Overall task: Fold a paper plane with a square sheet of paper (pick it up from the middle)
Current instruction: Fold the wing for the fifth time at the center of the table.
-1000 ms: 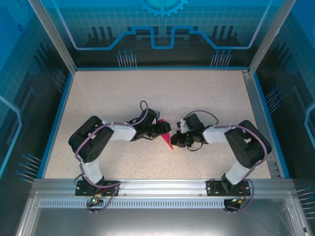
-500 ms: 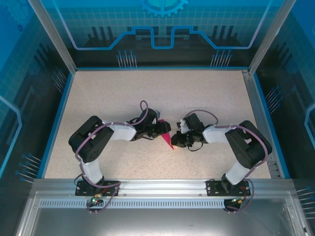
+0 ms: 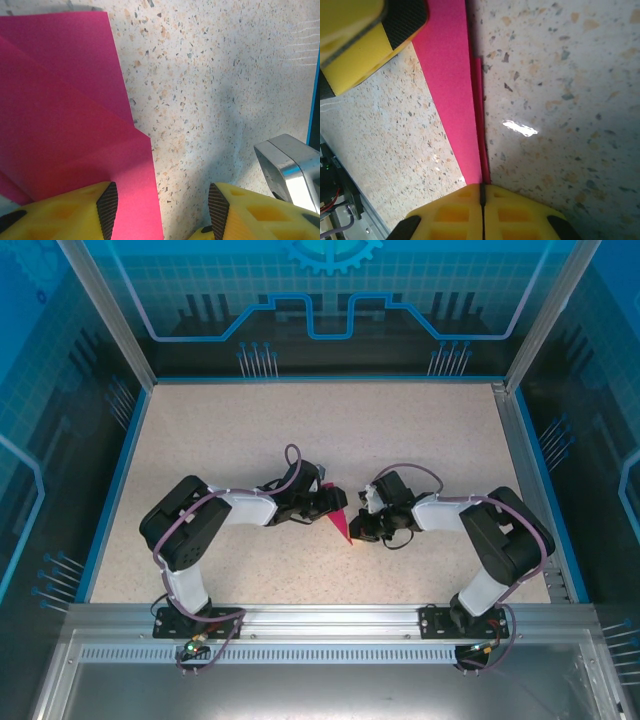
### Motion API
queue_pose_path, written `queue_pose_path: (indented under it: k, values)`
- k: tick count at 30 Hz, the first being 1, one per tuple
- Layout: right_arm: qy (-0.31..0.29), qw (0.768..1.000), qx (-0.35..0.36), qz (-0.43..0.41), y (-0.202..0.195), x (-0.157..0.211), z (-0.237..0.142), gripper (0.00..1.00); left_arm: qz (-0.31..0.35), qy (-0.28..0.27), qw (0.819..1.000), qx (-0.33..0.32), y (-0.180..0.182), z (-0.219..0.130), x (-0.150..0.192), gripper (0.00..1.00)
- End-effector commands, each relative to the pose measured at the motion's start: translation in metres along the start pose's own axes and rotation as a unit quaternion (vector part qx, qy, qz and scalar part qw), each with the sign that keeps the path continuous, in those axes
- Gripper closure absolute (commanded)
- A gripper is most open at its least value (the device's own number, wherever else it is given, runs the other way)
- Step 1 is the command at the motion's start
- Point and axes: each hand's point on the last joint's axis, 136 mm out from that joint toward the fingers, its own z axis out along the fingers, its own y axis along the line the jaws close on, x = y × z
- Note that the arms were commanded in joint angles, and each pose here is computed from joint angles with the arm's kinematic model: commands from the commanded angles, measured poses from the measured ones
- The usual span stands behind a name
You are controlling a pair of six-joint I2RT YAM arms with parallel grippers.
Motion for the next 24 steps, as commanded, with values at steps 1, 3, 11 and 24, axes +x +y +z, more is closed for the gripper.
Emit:
queue_pose_path:
  k: [1, 3, 11, 24]
  values:
    - [0.049, 0.995, 0.086, 0.020, -0.036, 0.033, 0.002, 0.94, -0.010, 0.034, 0.999, -0.039, 0.025, 0.008, 0.016, 0.45]
    - [0.049, 0.994, 0.098, 0.015, -0.038, 0.034, 0.000, 0.94, -0.011, 0.034, 0.999, -0.039, 0.025, 0.008, 0.016, 0.45]
    - [-0.015, 0.998, 0.061, -0.010, -0.008, 0.012, -0.021, 0.92, -0.011, 0.037, 0.998, -0.043, 0.026, 0.008, 0.017, 0.45]
    - [-0.055, 0.998, -0.007, -0.009, 0.027, -0.010, -0.030, 0.89, -0.013, 0.043, 0.998, -0.047, 0.028, 0.010, 0.019, 0.46]
